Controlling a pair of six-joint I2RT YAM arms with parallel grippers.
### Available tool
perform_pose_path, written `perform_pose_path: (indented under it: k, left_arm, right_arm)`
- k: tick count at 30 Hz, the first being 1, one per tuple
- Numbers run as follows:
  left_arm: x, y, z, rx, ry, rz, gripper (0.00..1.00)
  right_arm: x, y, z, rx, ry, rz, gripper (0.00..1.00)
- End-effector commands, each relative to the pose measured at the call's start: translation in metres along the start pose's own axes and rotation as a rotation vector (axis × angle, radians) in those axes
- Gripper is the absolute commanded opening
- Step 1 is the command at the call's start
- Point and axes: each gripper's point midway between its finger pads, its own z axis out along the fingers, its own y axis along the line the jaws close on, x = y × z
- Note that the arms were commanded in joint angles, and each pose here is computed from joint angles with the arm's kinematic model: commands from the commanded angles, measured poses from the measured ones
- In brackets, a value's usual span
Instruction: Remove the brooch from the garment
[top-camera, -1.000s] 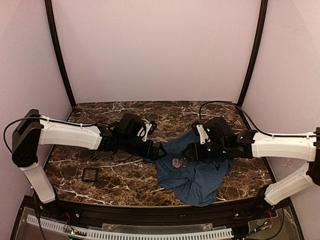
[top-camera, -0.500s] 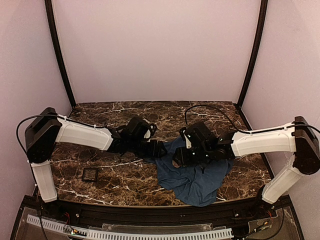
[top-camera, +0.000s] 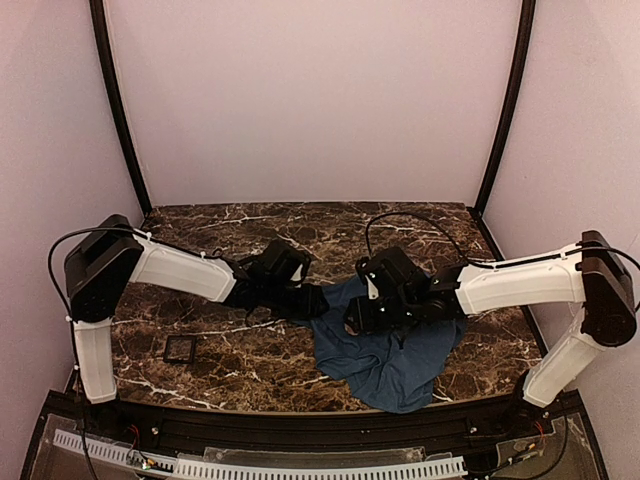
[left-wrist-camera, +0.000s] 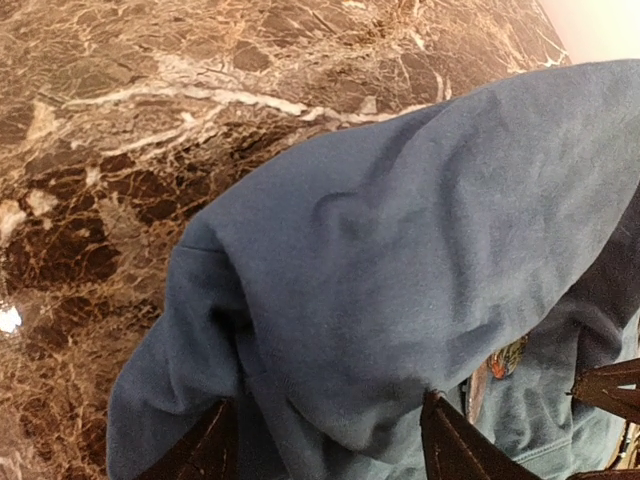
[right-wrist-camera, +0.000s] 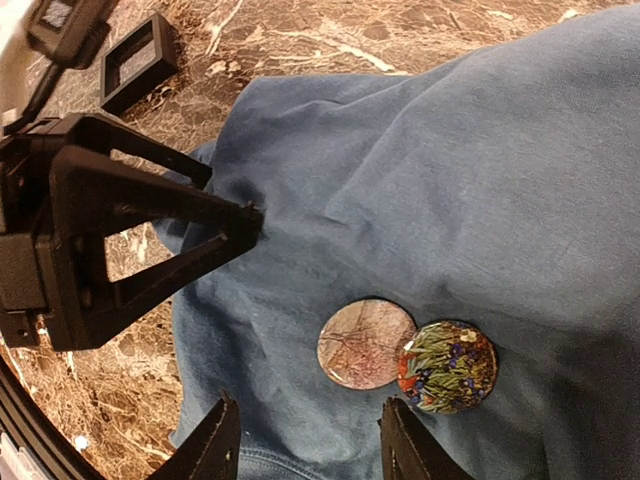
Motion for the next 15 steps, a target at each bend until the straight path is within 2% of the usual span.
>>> perform_pose_path:
  k: [1, 5, 8, 10, 12, 15]
  left_arm:
    - [-0.01, -0.01, 0.005, 0.055, -0.022, -0.018, 0.57]
    - [-0.012, -0.017, 0.005, 0.098, -0.025, -0.019, 0.42]
    - [-0.018, -0.025, 0.0, 0.135, -0.048, -0.01, 0.18]
    - [-0.026, -0.037, -0.014, 0.185, -0.08, 0.004, 0.07]
    - [-0.032, -0.047, -0.028, 0.242, -0.115, 0.024, 0.02]
    - [-0.036, -0.059, -0.046, 0.298, -0.146, 0.041, 0.01]
  right_arm:
    - [-0.009, 0.012, 0.001, -0.014, -0.027, 0.004, 0.46]
    - [-0.006, 0.01, 0.004, -0.003, -0.021, 0.013, 0.44]
    - [-0.005, 0.009, 0.004, 0.009, -0.017, 0.024, 0.42]
    - [-0.004, 0.007, 0.004, 0.018, -0.016, 0.036, 0.41]
    - [-0.003, 0.005, 0.004, 0.03, -0.011, 0.045, 0.4]
    - [-0.001, 0.003, 0.003, 0.044, 0.001, 0.049, 0.42]
